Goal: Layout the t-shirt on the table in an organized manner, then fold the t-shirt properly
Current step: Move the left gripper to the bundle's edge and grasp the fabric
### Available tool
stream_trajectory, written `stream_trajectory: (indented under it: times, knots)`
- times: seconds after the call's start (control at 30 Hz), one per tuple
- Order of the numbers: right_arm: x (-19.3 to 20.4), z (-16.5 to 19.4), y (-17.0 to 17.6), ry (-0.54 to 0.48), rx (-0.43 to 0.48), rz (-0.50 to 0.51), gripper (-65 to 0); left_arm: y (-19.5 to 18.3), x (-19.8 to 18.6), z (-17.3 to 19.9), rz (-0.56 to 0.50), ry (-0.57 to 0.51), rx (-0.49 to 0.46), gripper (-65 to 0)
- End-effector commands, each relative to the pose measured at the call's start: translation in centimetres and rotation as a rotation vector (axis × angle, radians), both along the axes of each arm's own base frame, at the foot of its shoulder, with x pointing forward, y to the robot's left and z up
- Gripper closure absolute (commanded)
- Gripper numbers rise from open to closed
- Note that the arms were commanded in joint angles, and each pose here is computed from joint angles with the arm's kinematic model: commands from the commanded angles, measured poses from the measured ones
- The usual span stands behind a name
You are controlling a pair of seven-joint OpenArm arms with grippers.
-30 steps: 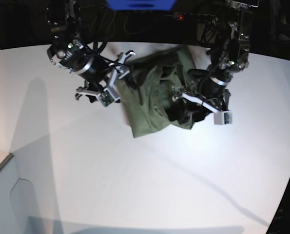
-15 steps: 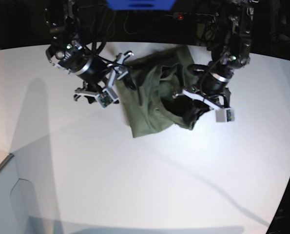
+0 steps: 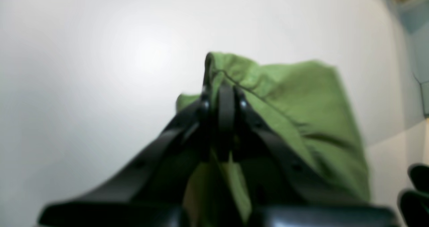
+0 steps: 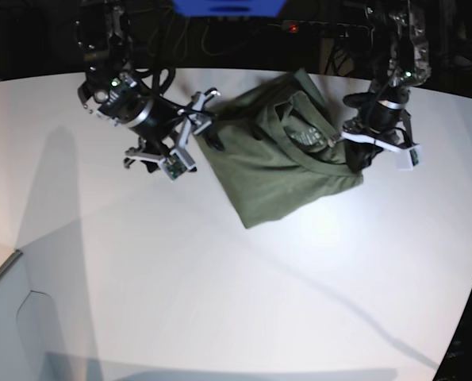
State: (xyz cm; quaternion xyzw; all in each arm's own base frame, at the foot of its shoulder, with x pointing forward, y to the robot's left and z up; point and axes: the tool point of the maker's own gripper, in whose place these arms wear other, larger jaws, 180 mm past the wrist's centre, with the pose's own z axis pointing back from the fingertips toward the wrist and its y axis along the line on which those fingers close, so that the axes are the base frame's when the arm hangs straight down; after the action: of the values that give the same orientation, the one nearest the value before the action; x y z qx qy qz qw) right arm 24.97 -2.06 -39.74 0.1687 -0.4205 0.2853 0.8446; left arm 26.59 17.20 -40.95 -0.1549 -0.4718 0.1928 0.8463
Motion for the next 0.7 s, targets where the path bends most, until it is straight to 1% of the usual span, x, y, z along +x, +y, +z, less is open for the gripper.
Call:
stream_trajectory:
  times: [0.0, 0.1, 0.13, 0.2, 0.27, 0.37, 0.43, 0.47, 0.53, 0.67]
  knots:
    - [0.6, 1.1, 0.4, -0.038, 0.034, -0.002, -34.8, 0.1, 0.6, 0.4, 0.004, -0.026, -0.002, -0.5]
    - [0.6, 1.1, 0.4, -0.036, 0.034, -0.002, -34.8, 0.3, 0.3, -1.2, 0.007, 0.021, -0.01, -1.0]
    - [0.6, 1.1, 0.4, -0.036, 0.034, -0.002, -34.8, 0.3, 0.1, -1.7, 0.009, 0.034, -0.011, -2.9]
    - [0.6, 1.1, 0.5, -0.036, 0.034, 0.0, -34.8, 0.2, -0.3, -1.9, 0.01, 0.042, -0.014, -10.0]
    - [0.7, 1.2, 0.5, -0.039, 0.034, 0.0, -34.8, 0.2, -1.2, -2.2, 0.017, 0.055, -0.03, -20.9]
    - [1.1, 1.5, 0.5, -0.052, 0.035, 0.0, -34.8, -0.1, -1.8, -0.3, 0.033, 0.012, -0.098, -36.4]
    - [1.2, 1.6, 0.5, -0.055, 0.035, 0.0, -34.8, 0.2, -2.5, 1.5, 0.032, -0.022, -0.122, -43.7]
    - [1.2, 1.6, 0.5, -0.055, 0.035, 0.0, -34.8, 0.1, -2.9, 2.4, 0.024, -0.035, -0.134, -45.4]
    - [1.3, 1.7, 0.5, -0.059, 0.035, 0.0, -34.8, -1.2, -4.0, 3.2, -0.009, -0.037, -0.158, -44.4]
    - [1.8, 1.9, 0.5, -0.069, 0.034, 0.0, -34.8, -4.7, -5.0, 2.9, -0.088, -0.012, -0.204, -43.3]
